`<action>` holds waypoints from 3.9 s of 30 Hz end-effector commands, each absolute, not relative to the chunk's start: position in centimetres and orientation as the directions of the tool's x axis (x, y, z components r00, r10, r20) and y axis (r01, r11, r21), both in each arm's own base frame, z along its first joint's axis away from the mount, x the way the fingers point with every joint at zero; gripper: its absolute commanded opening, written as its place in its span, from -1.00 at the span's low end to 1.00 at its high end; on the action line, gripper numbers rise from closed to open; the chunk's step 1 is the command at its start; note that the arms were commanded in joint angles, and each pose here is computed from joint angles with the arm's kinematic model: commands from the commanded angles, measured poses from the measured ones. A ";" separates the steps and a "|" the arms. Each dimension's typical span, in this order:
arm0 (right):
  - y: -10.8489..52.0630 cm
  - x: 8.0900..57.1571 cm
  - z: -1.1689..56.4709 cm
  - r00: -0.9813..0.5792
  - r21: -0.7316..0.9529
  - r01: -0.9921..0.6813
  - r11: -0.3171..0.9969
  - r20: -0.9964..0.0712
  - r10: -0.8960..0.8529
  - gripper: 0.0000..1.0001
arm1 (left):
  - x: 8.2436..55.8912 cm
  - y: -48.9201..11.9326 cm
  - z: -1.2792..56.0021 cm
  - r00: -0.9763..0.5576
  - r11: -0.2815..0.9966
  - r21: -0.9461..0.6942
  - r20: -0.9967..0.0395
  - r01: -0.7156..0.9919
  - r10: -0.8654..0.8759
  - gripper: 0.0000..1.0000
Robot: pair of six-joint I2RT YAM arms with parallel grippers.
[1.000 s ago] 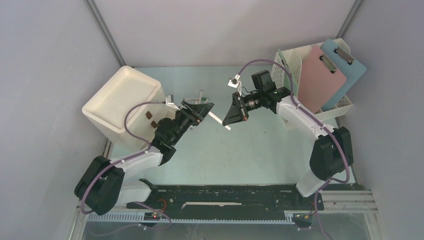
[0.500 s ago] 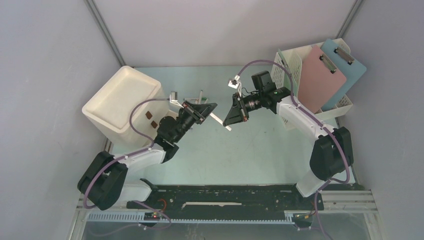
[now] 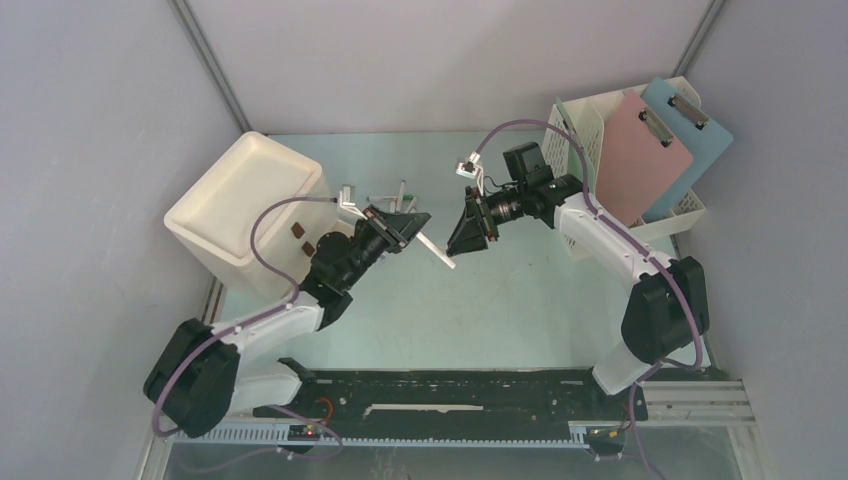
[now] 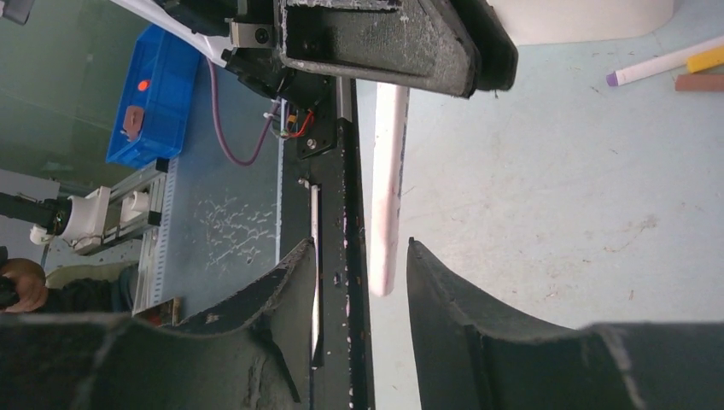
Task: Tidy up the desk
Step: Place the stationery in the drawer, then pick up the stationery from the center of the board.
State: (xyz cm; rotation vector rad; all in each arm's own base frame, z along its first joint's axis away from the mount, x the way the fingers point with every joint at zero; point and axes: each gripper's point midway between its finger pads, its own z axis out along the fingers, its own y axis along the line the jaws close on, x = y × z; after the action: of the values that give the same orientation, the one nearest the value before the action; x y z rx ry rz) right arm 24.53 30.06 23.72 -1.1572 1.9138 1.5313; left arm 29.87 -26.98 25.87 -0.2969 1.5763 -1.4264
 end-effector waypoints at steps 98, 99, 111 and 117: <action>29.3 24.8 24.2 -0.491 0.504 -0.862 0.059 -0.801 -0.341 0.04 | 33.3 -18.0 16.8 -0.491 0.971 -0.174 -0.868 0.163 -0.074 1.00; 29.2 24.8 24.2 -0.492 0.504 -0.862 0.060 -0.801 -0.341 0.05 | 33.5 -18.2 16.6 -0.501 0.972 -0.172 -0.863 0.163 -0.069 1.00; 28.9 25.6 23.7 -0.504 0.501 -0.859 0.105 -0.793 -0.342 0.05 | 36.0 -18.7 12.7 -0.600 0.991 -0.050 -0.799 0.121 0.033 0.86; 27.9 30.5 20.9 -0.597 0.463 -0.787 0.407 -0.738 -0.315 0.03 | 37.0 -18.5 10.6 -0.640 0.995 0.018 -0.764 0.099 0.078 0.75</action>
State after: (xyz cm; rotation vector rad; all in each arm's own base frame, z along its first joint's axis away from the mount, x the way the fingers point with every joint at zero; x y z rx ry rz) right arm 26.88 28.80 22.18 -1.0991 2.0053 1.3262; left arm 35.97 -18.91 10.44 0.1230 2.2692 -0.0984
